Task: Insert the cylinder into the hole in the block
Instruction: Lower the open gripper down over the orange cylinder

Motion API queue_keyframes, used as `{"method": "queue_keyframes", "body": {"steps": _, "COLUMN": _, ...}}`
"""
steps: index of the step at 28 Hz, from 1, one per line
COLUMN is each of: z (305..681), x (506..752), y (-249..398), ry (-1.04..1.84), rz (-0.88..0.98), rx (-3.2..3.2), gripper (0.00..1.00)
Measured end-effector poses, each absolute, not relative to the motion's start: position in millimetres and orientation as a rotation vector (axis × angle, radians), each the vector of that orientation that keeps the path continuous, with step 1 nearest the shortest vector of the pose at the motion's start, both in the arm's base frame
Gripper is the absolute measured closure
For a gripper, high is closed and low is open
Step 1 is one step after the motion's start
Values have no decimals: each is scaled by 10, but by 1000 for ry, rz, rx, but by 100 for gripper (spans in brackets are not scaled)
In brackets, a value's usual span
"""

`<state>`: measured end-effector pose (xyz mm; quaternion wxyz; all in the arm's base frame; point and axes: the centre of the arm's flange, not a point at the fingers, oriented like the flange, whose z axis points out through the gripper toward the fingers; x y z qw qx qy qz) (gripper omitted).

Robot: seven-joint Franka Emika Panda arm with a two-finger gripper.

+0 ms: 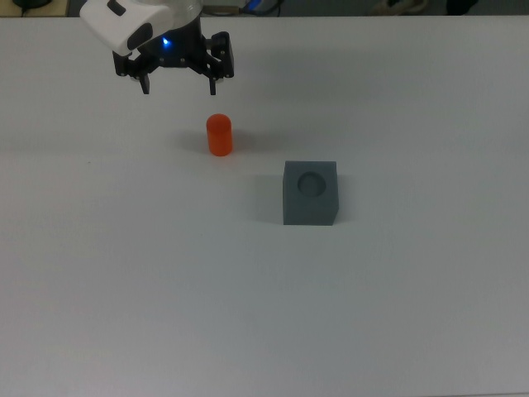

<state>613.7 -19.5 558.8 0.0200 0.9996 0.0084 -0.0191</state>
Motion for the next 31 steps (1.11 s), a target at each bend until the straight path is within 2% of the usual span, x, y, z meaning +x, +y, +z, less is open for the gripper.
{"method": "queue_keyframes", "body": {"steps": 9, "z": 5637, "x": 6122, "y": -205, "ry": 24, "rz": 2, "rx": 3099, "gripper": 0}}
{"method": "queue_keyframes", "body": {"steps": 14, "z": 5561, "x": 5954, "y": -179, "ry": 33, "rz": 86, "rx": 3093, "gripper": 0}}
{"method": "queue_keyframes", "body": {"steps": 22, "z": 5163, "x": 5583, "y": -145, "ry": 50, "rz": 67, "rx": 3089, "gripper": 0}}
{"method": "queue_keyframes", "body": {"steps": 31, "z": 4591, "x": 5458, "y": -114, "ry": 183, "rz": 0, "rx": 3088, "gripper": 0}}
